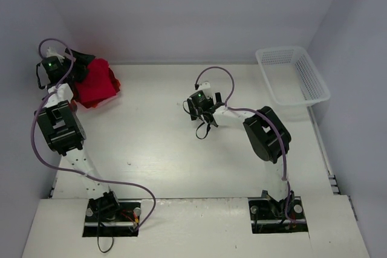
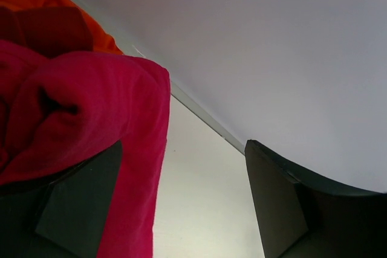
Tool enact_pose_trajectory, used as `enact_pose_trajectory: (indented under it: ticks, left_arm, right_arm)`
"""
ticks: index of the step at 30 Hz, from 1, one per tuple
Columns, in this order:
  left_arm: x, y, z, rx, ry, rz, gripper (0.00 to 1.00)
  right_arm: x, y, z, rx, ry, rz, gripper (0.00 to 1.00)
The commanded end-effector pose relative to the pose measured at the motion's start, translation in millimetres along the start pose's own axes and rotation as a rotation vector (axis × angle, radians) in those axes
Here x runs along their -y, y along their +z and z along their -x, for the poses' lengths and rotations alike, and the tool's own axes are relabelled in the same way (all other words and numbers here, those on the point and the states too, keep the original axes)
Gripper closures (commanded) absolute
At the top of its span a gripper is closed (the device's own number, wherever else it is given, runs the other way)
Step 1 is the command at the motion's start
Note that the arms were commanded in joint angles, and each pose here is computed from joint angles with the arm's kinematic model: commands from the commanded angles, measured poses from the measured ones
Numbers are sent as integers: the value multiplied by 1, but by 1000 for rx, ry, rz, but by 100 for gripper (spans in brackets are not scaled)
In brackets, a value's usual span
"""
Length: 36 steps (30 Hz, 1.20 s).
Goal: Fold and stack the t-shirts
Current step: Neatly place the folded tshirt to the corner
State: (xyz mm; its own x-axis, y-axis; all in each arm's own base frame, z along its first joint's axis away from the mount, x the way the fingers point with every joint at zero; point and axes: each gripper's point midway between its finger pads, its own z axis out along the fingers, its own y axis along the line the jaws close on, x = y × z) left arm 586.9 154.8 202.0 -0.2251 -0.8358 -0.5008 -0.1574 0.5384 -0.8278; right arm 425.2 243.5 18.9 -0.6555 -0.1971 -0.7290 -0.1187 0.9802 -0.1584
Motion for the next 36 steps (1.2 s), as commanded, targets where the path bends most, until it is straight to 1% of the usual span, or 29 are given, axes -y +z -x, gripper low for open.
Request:
enact_pose_trajectory:
  ticks: [1,5,8,13,16,17,21,22,26,27,30,36]
  left_arm:
    - [14,-5,47,140,127,-28,23]
    - [1,-3,49,136,156,15,23]
    - [0,-5,50,141,146,12,23]
    - [2,-10,55,158,170,33,23]
    - [-9,-19,56,175,168,106,23]
    - [-7,-25,63,206,188,128,23]
    - [-18,-34,67,228,205,219,23]
    - [-28,-36,67,226,200,258,23]
    - [-56,-29,64,220,151,316,23]
    - [-58,-27,67,227,152,326,23]
    - [-79,-27,66,211,145,388,23]
    - [-124,-29,55,170,49,456,23]
  right_arm:
    - [11,-11,-31,-95,-80,-17,0]
    - [13,-13,-29,-90,-80,-22,0]
    - [11,-13,-29,-91,-79,-14,0]
    - [11,-15,-27,-86,-76,-11,0]
    - [10,-15,-25,-84,-73,-3,0]
    - [9,-15,-25,-84,-74,0,0]
    - [6,-17,-23,-80,-70,10,0]
    - [6,-17,-22,-79,-69,10,0]
    - [5,-19,-22,-78,-69,16,0]
    - [5,-19,-22,-77,-68,17,0]
    - [6,-21,-21,-75,-66,15,0]
    - [5,-24,-17,-65,-53,24,0]
